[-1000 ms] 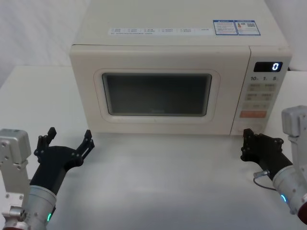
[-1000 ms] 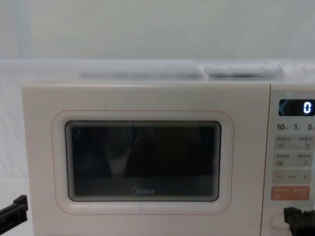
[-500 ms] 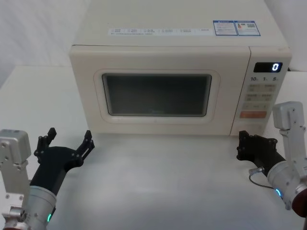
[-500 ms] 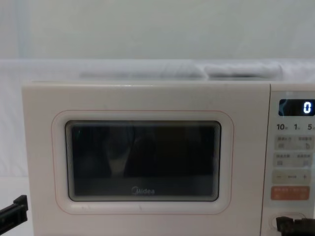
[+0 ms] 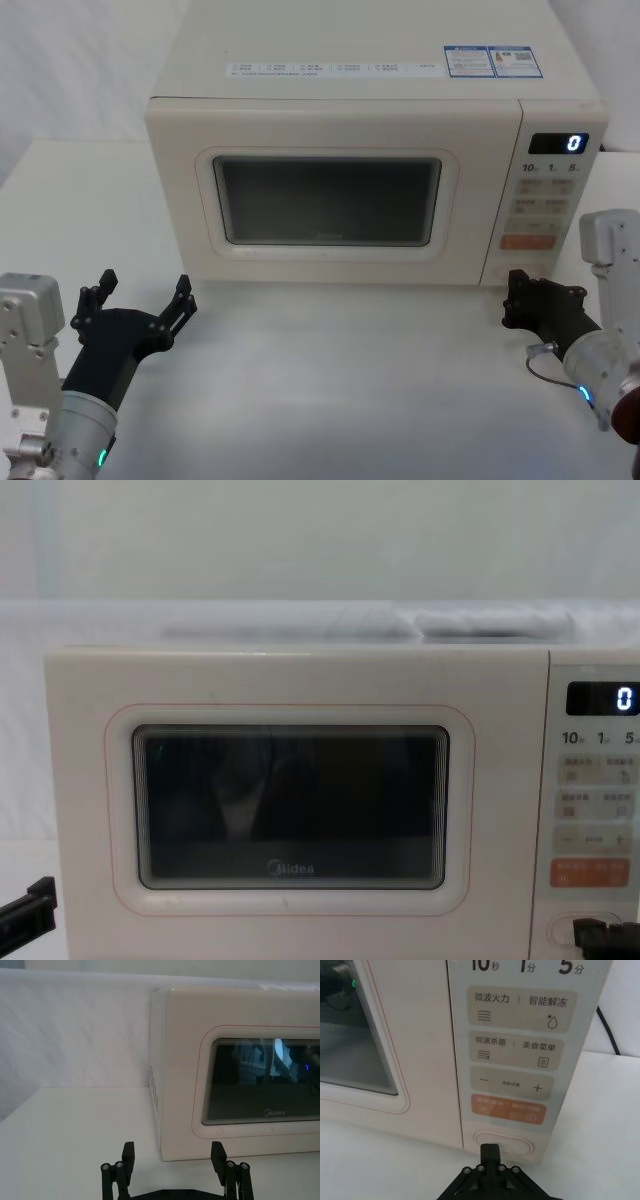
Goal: Press the button to open the microwave door with one hand; close the microwave door with the other hand.
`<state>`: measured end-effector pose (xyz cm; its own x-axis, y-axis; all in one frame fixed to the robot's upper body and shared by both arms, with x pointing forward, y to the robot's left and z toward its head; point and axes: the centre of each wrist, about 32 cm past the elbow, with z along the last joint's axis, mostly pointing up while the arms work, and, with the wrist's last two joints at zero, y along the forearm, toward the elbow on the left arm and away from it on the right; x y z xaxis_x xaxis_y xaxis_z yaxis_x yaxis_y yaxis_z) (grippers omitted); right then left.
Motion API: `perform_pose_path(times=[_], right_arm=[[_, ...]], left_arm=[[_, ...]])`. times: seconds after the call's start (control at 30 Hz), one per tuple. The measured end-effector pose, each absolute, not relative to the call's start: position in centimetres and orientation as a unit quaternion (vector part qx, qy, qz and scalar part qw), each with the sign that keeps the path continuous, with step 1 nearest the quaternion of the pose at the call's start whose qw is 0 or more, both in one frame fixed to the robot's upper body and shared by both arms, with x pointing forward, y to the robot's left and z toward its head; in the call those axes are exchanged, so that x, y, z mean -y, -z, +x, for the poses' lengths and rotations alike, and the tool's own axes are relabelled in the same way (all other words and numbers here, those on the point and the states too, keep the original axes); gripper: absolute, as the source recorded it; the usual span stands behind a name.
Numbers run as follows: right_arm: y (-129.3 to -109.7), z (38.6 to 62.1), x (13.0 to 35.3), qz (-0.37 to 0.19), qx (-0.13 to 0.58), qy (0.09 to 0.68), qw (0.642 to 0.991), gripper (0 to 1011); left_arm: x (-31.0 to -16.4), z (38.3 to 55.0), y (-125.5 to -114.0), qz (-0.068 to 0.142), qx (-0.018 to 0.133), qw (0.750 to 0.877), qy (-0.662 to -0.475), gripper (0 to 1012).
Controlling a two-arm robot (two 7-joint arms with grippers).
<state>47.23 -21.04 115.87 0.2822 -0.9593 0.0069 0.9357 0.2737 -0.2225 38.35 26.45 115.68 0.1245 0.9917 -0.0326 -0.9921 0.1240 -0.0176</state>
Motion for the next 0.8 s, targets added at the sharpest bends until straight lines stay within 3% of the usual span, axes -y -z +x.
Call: perform_pose_path(times=[0.8], right_arm=[[-115.0, 48.6, 20.7, -0.086, -0.06, 0.608, 0.787, 0]], left_arm=[[-26.5, 38.4, -115.7, -0.017, -0.006, 0.75, -0.662, 1001]])
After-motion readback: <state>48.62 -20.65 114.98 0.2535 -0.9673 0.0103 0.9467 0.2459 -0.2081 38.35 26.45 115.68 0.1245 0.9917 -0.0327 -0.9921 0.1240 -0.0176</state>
